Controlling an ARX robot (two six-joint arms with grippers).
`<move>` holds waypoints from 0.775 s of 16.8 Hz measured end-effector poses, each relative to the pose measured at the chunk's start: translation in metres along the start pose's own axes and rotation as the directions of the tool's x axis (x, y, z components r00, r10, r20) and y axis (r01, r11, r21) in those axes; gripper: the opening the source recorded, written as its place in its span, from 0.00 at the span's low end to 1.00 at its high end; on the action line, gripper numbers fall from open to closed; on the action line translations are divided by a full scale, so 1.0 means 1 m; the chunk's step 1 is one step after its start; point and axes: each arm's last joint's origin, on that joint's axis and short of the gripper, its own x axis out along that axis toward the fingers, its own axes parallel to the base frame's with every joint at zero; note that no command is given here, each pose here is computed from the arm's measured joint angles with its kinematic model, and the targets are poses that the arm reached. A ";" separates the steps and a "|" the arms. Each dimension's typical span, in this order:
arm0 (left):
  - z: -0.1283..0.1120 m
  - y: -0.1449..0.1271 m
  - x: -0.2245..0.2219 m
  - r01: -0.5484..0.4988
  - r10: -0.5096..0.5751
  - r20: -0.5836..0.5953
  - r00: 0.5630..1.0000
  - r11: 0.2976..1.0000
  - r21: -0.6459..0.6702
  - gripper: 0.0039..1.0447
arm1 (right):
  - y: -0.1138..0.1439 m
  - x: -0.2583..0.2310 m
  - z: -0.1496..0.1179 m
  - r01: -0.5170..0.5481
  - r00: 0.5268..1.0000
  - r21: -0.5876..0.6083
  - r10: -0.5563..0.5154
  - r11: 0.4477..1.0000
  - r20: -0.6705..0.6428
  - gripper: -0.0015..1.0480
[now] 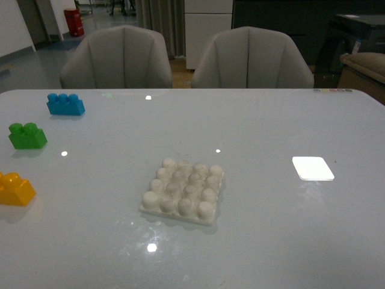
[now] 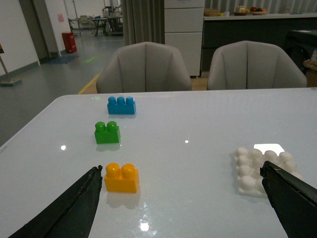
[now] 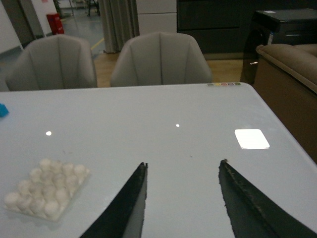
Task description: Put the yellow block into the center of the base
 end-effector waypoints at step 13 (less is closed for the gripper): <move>0.000 0.000 0.000 0.000 0.000 0.000 1.000 1.000 0.000 0.94 | -0.007 -0.041 -0.039 0.002 0.997 -0.032 0.001 0.999 0.082 0.02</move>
